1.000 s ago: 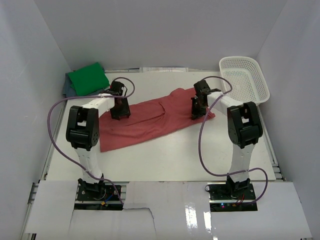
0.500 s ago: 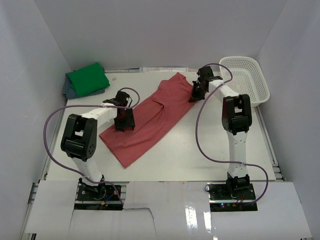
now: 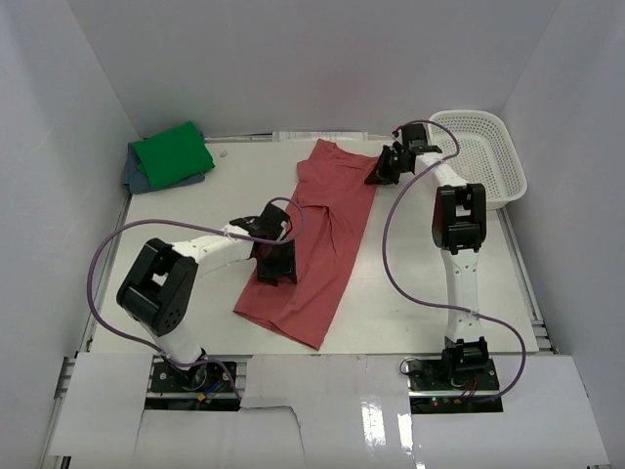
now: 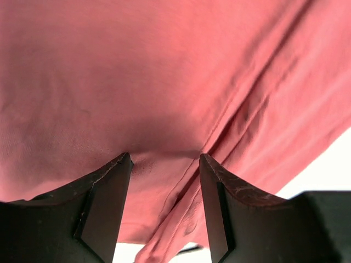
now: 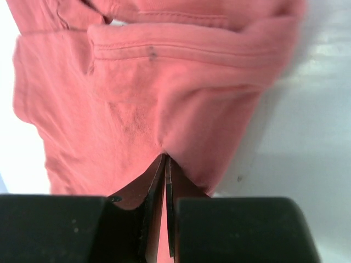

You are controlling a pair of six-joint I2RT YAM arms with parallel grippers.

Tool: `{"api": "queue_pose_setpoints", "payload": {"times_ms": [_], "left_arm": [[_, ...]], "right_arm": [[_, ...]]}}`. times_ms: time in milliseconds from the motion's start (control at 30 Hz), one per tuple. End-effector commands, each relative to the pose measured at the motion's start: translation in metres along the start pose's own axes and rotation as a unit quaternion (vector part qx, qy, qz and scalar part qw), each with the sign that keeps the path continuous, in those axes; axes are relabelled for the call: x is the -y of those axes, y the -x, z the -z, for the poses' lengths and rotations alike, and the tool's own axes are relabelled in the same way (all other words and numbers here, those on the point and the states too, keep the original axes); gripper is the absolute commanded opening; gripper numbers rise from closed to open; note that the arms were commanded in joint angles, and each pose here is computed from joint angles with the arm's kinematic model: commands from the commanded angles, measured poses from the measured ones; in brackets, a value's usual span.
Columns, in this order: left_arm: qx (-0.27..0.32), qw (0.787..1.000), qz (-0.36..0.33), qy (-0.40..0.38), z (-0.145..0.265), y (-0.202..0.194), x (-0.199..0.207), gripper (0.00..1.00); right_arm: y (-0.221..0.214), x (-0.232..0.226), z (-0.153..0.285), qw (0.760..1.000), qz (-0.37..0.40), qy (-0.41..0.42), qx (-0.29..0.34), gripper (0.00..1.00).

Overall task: Fold and stack the t-shirts
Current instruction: Rotate the tshirt 90 degrees

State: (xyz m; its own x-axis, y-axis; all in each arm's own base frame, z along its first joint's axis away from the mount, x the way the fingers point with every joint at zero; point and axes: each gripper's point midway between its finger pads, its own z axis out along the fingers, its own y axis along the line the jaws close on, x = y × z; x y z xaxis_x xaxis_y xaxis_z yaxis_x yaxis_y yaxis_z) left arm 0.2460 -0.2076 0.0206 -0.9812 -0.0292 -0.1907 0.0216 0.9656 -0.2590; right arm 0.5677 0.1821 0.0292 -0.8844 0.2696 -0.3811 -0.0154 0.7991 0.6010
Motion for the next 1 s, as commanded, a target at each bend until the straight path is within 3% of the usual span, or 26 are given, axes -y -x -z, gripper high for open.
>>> {"api": "queue_pose_setpoints", "payload": {"times_ms": [0,433,533,600,667,800,967], "left_arm": [[-0.14,0.989,0.031,0.023,-0.012,-0.088,-0.01,0.64],[-0.185,0.981,-0.001,-0.05,0.01,-0.143,0.053,0.64],[-0.172,0.985,-0.006,-0.024,0.01,-0.14,0.046,0.64],[-0.157,0.987,-0.015,-0.011,0.014,-0.131,0.046,0.65],[-0.145,0.989,-0.022,-0.014,0.021,-0.119,0.056,0.65],[-0.103,0.994,-0.034,-0.024,0.039,-0.076,0.074,0.66],[-0.032,0.996,0.005,-0.081,0.068,0.017,0.082,0.66]], "right_arm": [[0.011,0.015,-0.014,0.999,-0.025,0.022,0.012,0.1],[0.044,-0.002,-0.012,0.992,-0.06,0.1,0.039,0.1],[0.045,-0.009,-0.009,0.991,-0.06,0.114,0.037,0.16],[0.043,-0.016,-0.003,0.99,-0.056,0.125,0.032,0.27],[0.044,-0.021,0.005,0.99,-0.048,0.13,0.036,0.32],[0.048,-0.044,0.035,0.988,-0.022,0.143,0.045,0.34],[0.034,-0.067,0.067,0.988,0.008,0.152,0.033,0.35]]}}
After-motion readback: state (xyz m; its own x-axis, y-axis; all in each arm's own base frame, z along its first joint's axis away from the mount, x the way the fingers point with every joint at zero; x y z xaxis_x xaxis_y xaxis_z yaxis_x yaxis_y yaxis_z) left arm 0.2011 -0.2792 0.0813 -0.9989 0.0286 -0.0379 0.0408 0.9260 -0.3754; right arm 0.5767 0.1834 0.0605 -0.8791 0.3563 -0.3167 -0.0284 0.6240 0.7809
